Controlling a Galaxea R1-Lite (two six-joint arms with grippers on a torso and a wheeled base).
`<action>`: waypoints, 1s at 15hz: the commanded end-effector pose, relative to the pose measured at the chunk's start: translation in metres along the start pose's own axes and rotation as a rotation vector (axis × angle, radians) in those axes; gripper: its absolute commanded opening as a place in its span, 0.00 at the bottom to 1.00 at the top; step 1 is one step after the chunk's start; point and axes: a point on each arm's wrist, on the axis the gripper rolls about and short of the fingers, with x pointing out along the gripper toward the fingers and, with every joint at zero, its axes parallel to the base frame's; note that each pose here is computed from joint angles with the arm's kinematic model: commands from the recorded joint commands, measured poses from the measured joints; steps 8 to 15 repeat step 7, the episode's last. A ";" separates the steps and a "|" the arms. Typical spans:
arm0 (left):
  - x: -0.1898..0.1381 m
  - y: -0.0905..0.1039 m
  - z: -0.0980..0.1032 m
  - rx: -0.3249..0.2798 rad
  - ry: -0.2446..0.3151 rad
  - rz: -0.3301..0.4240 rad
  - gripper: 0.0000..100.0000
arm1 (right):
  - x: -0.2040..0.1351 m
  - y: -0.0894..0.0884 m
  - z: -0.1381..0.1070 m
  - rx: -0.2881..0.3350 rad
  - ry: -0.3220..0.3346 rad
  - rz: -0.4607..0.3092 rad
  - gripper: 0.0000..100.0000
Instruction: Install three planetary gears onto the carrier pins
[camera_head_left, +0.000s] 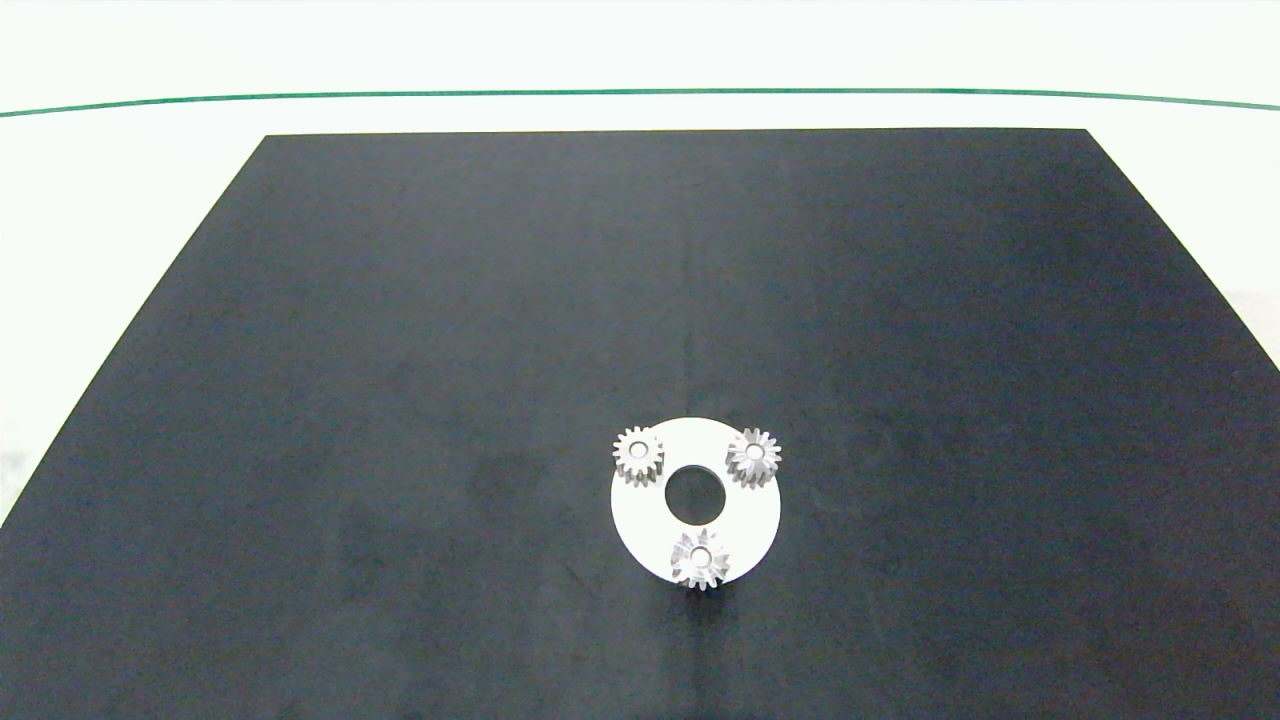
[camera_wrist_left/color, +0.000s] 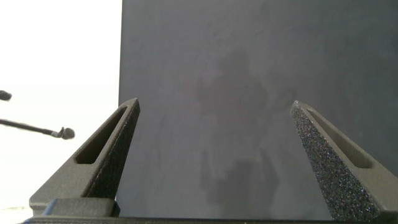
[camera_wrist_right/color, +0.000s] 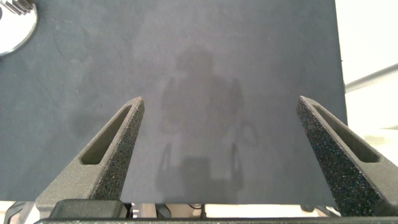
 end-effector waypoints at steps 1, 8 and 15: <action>-0.008 -0.003 -0.017 -0.006 -0.008 0.030 1.00 | -0.015 0.000 -0.011 0.009 -0.056 -0.021 1.00; -0.027 -0.008 -0.041 -0.033 -0.050 0.095 1.00 | -0.030 -0.001 -0.024 0.014 -0.117 -0.024 1.00; -0.027 -0.008 -0.041 -0.033 -0.050 0.095 1.00 | -0.030 -0.001 -0.024 0.014 -0.117 -0.024 1.00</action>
